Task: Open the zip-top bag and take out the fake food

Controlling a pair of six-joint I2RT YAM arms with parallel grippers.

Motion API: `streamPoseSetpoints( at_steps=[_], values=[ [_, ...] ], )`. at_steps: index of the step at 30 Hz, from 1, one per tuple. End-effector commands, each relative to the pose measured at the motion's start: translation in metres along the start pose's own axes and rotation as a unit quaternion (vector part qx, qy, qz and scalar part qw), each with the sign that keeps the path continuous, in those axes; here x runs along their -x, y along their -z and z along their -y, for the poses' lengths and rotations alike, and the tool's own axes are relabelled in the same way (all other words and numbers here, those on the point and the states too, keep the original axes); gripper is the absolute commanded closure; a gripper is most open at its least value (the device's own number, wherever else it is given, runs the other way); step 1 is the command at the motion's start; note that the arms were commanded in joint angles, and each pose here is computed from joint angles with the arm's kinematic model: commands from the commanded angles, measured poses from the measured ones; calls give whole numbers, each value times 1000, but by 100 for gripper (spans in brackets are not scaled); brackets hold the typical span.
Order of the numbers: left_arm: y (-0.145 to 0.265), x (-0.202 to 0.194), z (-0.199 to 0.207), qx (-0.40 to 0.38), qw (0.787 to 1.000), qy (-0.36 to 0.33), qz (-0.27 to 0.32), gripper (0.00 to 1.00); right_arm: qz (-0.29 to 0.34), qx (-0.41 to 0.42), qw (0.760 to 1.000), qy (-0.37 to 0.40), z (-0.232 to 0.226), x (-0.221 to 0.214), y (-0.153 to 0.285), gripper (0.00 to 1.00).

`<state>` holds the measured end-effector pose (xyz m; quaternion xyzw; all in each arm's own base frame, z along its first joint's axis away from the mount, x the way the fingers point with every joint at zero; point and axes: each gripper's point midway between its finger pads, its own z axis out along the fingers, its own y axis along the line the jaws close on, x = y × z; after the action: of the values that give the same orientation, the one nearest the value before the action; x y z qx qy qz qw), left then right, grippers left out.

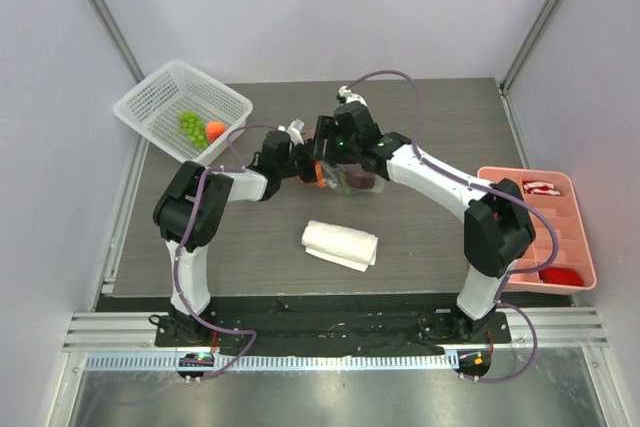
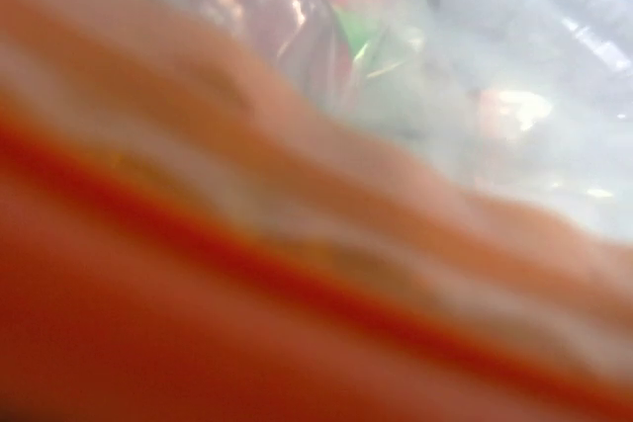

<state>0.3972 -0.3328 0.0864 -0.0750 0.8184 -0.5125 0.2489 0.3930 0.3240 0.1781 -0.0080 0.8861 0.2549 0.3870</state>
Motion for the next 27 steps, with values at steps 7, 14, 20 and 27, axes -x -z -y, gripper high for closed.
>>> streamPoseSetpoints(
  at_steps=[7,14,20,27],
  values=[
    [12,-3,19,-16,999,-14,-27,72,54,-17,997,-55,70,25,92,19],
    [15,-3,27,-26,999,-10,-31,67,82,-83,992,-50,110,42,112,17],
    [22,-2,39,-42,999,-8,-26,59,107,-171,977,-64,175,60,97,39],
    [21,-2,54,-86,995,26,-33,37,65,-203,974,-71,224,40,47,75]
  ],
)
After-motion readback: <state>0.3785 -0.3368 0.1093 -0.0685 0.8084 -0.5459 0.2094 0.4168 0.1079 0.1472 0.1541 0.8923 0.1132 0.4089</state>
